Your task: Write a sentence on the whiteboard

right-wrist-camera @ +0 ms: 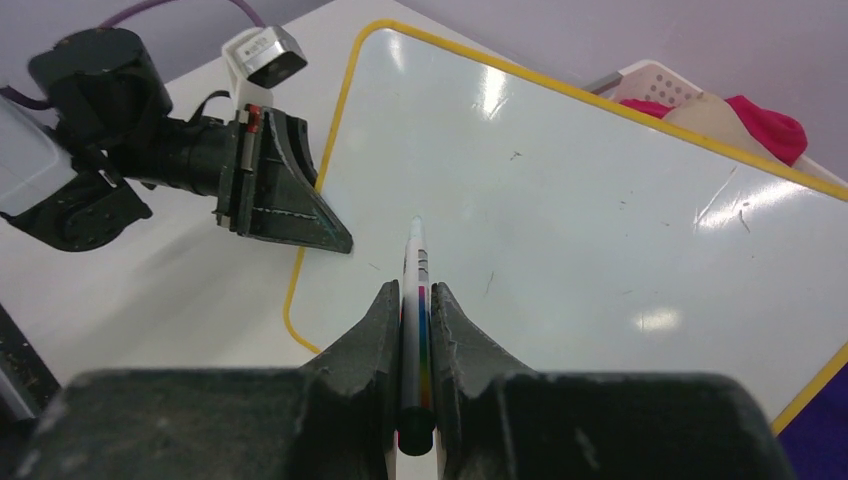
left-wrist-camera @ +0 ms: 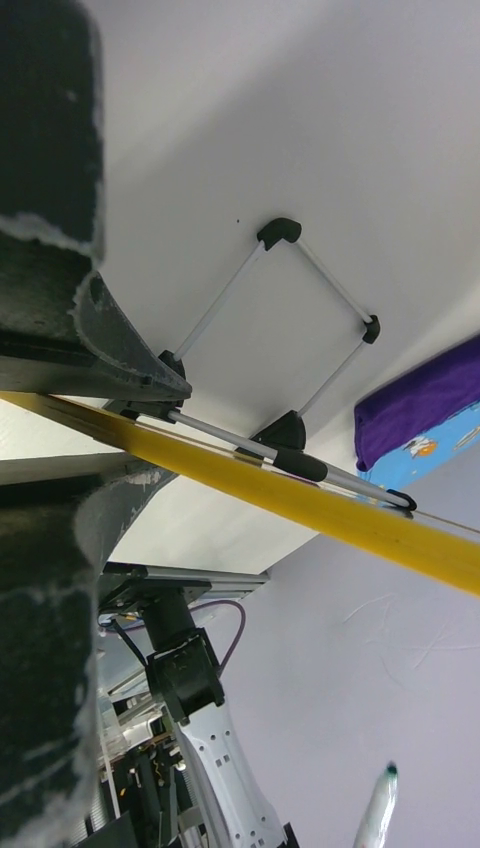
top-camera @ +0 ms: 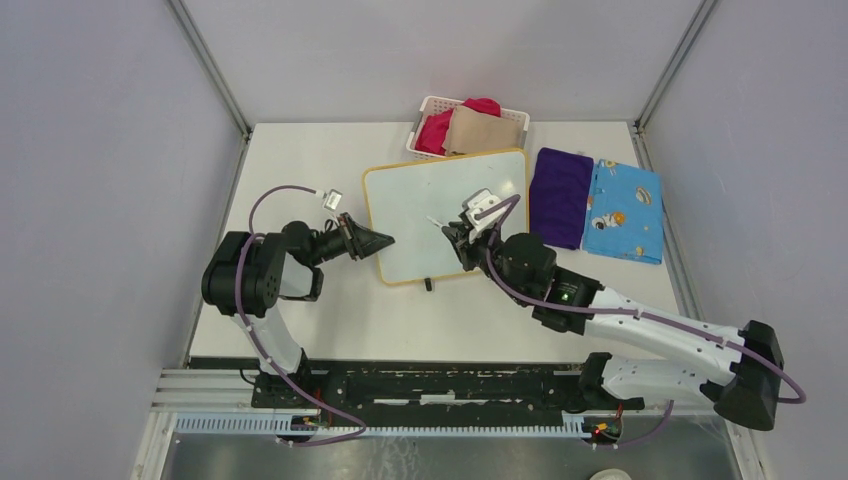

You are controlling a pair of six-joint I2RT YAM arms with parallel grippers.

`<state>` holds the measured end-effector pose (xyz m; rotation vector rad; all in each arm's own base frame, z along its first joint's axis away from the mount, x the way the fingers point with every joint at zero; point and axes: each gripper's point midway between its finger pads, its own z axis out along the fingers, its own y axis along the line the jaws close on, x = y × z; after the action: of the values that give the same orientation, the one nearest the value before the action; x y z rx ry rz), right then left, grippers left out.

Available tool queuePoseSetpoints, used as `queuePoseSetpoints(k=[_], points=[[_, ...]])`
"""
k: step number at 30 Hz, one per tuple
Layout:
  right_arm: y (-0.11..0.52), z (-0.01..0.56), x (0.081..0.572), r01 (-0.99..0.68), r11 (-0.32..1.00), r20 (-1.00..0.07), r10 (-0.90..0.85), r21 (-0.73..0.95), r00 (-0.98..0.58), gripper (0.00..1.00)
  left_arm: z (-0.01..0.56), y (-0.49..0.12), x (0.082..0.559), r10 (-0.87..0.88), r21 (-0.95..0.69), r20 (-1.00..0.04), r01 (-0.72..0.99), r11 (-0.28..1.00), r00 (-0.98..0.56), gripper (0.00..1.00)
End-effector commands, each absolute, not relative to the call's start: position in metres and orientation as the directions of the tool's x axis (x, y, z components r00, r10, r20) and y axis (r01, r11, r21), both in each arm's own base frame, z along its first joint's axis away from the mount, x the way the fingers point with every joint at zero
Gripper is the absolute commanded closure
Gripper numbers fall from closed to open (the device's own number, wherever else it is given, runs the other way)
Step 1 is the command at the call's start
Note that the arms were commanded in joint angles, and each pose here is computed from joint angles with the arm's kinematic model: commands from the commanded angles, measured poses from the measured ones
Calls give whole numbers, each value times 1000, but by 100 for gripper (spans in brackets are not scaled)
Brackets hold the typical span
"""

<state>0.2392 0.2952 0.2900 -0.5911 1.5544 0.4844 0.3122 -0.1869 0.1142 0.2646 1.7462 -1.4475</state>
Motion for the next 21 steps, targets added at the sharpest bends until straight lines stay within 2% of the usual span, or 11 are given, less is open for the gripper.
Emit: queuePoseSetpoints(k=[1, 8, 15, 17, 21], points=[[302, 321, 256, -564, 825, -1000, -19, -30, 25, 100, 116, -189, 314, -309, -669, -743, 674, 315, -593, 72], [327, 322, 264, -504, 854, -991, -106, -130, 76, 100, 117, -188, 315, -307, -667, -745, 675, 316, -593, 73], [341, 317, 268, -496, 854, -987, -137, -158, 77, 100, 118, -189, 314, -304, -664, -748, 678, 316, -590, 74], [343, 316, 265, -517, 841, -987, -138, -160, 81, 100, 120, -189, 313, -303, -665, -747, 681, 308, -592, 70], [338, 312, 258, -542, 827, -989, -128, -151, 81, 100, 131, -189, 313, -324, -656, -752, 699, 285, -574, 56]])
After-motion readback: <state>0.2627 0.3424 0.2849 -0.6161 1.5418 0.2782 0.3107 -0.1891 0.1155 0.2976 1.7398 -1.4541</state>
